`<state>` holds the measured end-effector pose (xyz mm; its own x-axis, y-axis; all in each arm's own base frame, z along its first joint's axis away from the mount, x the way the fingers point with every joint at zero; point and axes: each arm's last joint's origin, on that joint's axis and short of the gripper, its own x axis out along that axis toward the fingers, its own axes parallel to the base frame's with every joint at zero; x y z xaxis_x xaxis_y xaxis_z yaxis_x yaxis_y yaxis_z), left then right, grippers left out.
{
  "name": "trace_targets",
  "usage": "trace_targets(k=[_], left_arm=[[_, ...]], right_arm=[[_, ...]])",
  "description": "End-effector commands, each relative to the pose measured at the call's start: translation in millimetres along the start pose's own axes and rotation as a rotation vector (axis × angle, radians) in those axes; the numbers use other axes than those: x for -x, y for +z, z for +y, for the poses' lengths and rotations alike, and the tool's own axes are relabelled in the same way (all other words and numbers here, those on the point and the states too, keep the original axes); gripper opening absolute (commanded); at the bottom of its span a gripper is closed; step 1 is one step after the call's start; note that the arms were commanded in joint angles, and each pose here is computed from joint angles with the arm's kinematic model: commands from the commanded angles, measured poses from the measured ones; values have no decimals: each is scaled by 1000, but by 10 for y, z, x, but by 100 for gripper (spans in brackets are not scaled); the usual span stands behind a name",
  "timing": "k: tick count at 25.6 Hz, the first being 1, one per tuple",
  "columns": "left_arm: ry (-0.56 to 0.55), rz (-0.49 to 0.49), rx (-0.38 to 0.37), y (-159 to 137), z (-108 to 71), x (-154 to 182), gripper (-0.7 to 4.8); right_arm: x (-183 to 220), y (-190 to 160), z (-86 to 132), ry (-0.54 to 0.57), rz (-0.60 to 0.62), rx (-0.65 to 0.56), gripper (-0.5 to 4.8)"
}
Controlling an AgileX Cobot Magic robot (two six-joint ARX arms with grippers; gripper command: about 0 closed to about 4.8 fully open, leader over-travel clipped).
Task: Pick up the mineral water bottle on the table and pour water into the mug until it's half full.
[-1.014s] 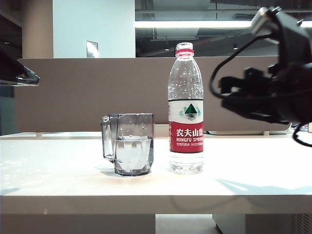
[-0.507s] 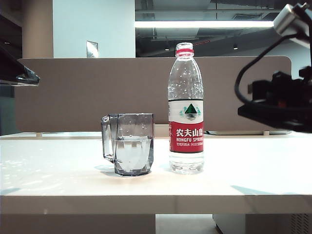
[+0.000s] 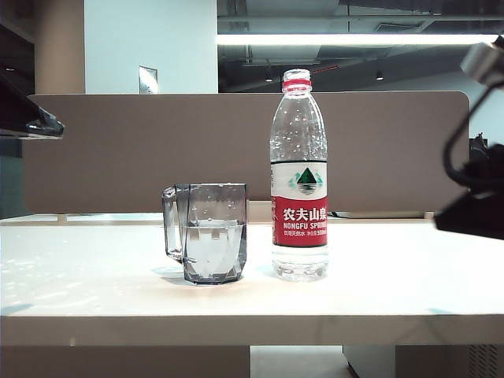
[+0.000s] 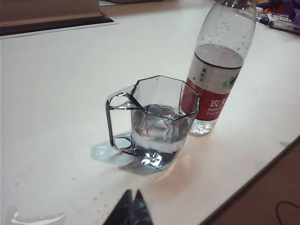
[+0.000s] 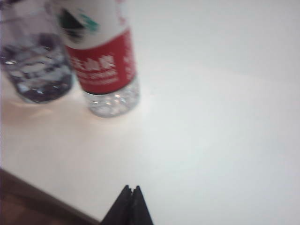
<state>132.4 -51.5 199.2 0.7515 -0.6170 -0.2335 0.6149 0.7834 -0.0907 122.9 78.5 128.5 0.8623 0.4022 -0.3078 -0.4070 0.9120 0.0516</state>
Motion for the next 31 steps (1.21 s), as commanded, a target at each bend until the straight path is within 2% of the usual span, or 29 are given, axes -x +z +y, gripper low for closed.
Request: trace_targets(k=[1,13,22,31], left_arm=[[-2,-9,-1,17,-3,2,-5],[-1,-9,-1,17,-3,2,-5],[-1,-9,-1,17,-3,2,-5],[-1,-9,-1,17,-3,2,-5]], right_arm=[[60,-29,-133,-81,32,-23,-6],[308,-73,-459,-134,69,-155,-5],[429,-78,-516,-251,27,-190,-6],[503,-27,-509,-272,-63,-176,-5]])
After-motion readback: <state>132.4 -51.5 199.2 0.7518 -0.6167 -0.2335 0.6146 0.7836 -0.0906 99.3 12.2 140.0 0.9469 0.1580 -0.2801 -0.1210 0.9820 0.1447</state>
